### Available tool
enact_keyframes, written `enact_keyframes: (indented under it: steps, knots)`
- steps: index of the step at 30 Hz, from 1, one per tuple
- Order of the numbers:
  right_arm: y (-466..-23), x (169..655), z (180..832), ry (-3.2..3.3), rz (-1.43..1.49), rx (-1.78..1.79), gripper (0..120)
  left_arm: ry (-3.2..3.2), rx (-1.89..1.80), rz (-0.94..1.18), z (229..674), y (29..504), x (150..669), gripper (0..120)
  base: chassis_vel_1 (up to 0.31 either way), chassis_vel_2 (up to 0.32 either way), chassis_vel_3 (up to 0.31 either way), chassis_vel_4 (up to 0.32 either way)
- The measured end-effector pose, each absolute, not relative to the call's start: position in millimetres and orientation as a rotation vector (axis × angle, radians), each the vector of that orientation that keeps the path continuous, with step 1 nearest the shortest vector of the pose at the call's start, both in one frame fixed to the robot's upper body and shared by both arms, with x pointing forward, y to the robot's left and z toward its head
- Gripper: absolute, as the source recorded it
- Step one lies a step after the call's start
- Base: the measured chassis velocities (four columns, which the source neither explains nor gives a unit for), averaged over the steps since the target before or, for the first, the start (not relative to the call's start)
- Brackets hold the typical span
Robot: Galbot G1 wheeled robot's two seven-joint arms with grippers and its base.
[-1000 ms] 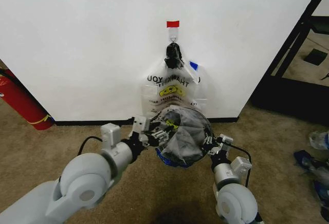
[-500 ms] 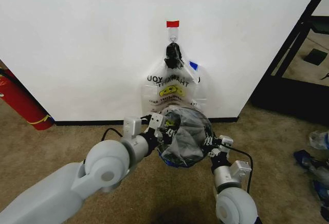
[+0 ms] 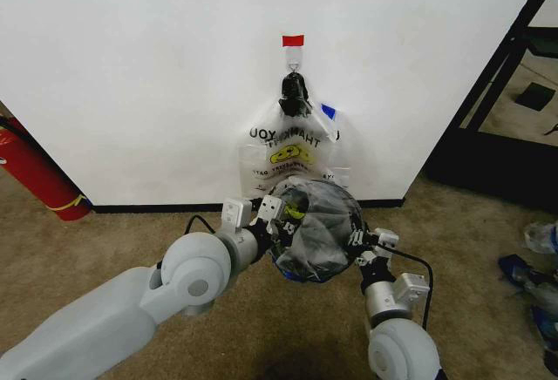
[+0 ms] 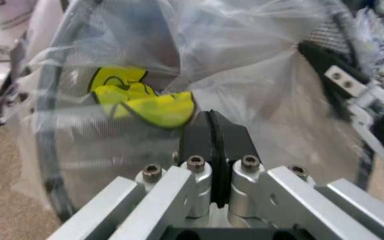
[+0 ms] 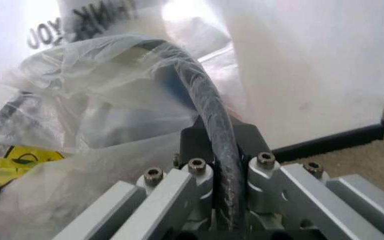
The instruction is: Pick up the garbage bag from the wall and place it over the trash bin.
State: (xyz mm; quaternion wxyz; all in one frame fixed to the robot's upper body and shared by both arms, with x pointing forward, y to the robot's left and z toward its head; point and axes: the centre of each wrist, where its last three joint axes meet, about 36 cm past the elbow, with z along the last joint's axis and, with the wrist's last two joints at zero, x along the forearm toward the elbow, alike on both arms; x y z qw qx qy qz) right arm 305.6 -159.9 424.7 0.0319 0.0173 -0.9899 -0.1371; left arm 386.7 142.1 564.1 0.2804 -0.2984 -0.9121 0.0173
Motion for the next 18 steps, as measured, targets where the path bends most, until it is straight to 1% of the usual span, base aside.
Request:
enact_keyframes:
  steps: [18]
  knots:
    - [-154,302,424,-3.085,-0.36,0.101,1,-2.373,-0.74,0.011,542,131,401,0,0.0,0.0,0.0,0.0]
